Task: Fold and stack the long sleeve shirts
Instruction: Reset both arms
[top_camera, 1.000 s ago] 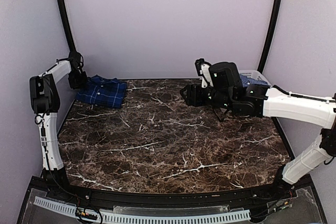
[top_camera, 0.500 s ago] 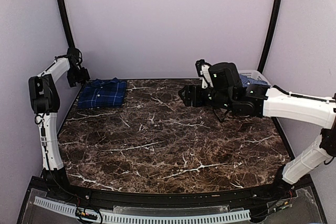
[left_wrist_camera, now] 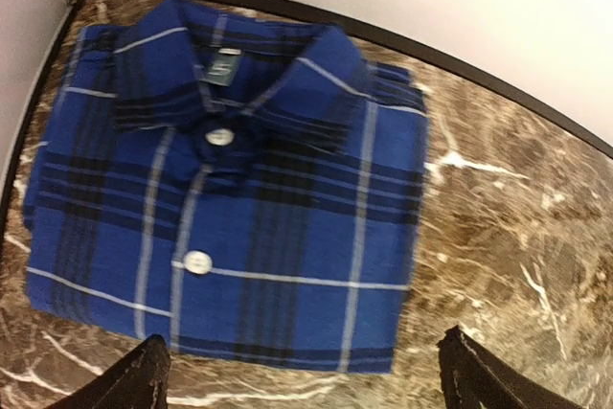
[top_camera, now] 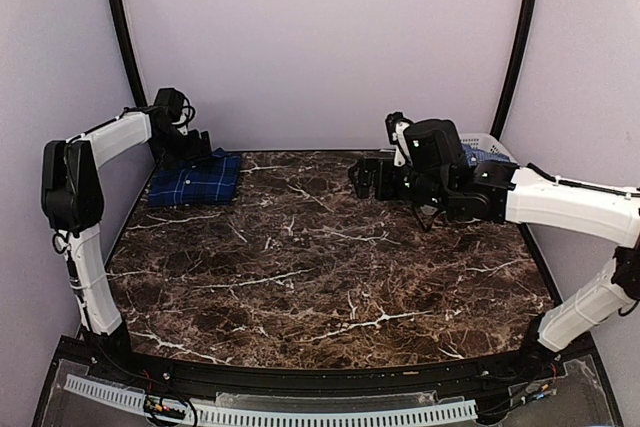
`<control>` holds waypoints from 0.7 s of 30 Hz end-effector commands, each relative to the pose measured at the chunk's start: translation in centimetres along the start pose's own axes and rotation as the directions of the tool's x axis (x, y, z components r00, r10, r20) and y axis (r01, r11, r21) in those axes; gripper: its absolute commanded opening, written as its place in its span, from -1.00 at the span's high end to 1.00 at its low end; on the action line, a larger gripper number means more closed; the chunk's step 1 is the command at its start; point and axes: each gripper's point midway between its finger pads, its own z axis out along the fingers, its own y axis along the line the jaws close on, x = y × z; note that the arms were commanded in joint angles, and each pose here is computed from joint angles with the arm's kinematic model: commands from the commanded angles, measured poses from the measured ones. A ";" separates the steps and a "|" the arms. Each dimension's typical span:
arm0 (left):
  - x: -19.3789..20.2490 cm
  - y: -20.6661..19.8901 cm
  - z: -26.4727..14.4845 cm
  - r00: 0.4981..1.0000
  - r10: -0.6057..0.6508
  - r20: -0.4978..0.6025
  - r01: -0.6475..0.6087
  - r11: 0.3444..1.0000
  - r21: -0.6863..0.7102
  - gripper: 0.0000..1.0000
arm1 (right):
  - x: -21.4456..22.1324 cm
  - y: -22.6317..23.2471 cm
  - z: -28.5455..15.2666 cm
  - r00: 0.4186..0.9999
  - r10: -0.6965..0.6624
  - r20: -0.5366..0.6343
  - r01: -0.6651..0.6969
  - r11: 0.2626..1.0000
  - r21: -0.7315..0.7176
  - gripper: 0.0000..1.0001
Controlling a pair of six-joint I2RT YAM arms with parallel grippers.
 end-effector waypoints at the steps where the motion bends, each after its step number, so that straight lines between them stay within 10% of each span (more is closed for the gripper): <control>1: 0.3 -5.7 -5.4 0.992 0.034 0.119 -0.057 0.979 0.195 -0.95 | -0.7 -1.4 -0.9 0.999 0.032 0.043 -0.033 0.999 0.039 -0.97; 21: 16.9 -19.9 -17.8 0.899 0.324 0.295 -0.439 0.669 0.601 -0.98 | 1.0 -5.3 -4.5 0.989 0.096 0.109 -0.106 0.990 0.096 -0.97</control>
